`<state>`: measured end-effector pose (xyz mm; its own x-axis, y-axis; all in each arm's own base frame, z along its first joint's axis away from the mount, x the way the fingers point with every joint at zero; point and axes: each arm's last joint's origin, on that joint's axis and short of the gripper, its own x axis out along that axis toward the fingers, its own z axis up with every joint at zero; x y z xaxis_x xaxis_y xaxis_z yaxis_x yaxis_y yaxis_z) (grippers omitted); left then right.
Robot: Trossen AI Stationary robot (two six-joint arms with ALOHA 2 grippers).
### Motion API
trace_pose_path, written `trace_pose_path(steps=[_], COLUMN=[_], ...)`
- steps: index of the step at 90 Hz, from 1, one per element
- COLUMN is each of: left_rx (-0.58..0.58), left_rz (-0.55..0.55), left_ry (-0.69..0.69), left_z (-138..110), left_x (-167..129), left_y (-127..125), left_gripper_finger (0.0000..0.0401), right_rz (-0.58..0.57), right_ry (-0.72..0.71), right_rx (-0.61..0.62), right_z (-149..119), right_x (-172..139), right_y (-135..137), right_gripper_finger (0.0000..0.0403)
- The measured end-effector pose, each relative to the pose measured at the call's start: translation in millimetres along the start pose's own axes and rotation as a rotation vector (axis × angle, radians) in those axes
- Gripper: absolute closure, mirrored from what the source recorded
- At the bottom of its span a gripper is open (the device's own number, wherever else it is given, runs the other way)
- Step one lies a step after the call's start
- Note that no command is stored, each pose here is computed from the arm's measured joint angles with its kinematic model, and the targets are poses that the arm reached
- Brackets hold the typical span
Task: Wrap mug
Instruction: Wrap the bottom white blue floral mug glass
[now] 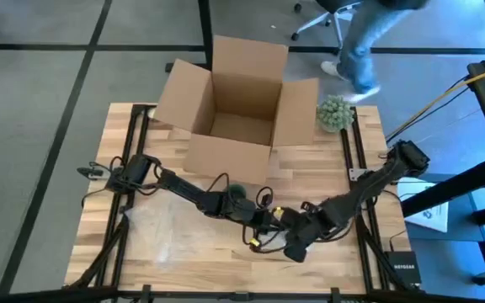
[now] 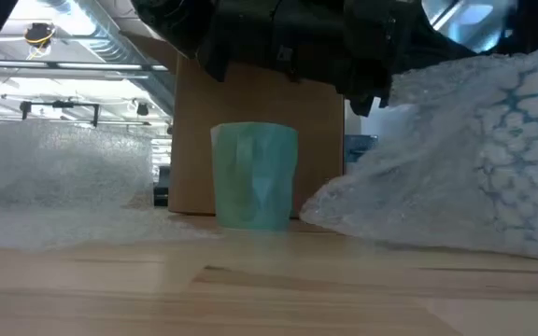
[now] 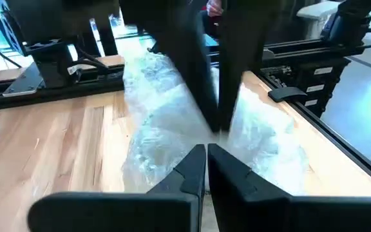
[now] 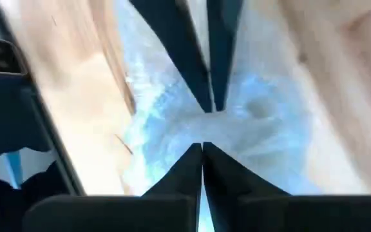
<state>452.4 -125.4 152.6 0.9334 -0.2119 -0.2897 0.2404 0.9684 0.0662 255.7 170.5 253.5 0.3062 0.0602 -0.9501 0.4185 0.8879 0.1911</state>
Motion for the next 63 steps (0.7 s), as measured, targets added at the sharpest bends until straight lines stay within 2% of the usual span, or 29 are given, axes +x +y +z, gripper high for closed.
trace_pose_path(steps=[11,22,40,63], left_rx=[0.0,-0.001,-0.002,0.004], left_rz=[0.001,0.001,-0.002,-0.001], left_ry=[0.001,0.0,0.0,0.002], left_z=[0,0,0,0], left_x=[0,0,0,0], left_y=[0,0,0,0], left_gripper_finger=[0.0401,0.0401,0.0401,0.0401], right_rz=[-0.114,-0.139,-0.043,-0.012], right_ry=[-0.149,-0.217,-0.21,-0.2], right_rx=[-0.013,-0.03,-0.013,0.021], right_z=[6,9,6,-3], right_x=[-13,-11,13,36], right_y=[-1,-2,0,-10], right_gripper_finger=[0.0403,0.0403,0.0403,0.0403])
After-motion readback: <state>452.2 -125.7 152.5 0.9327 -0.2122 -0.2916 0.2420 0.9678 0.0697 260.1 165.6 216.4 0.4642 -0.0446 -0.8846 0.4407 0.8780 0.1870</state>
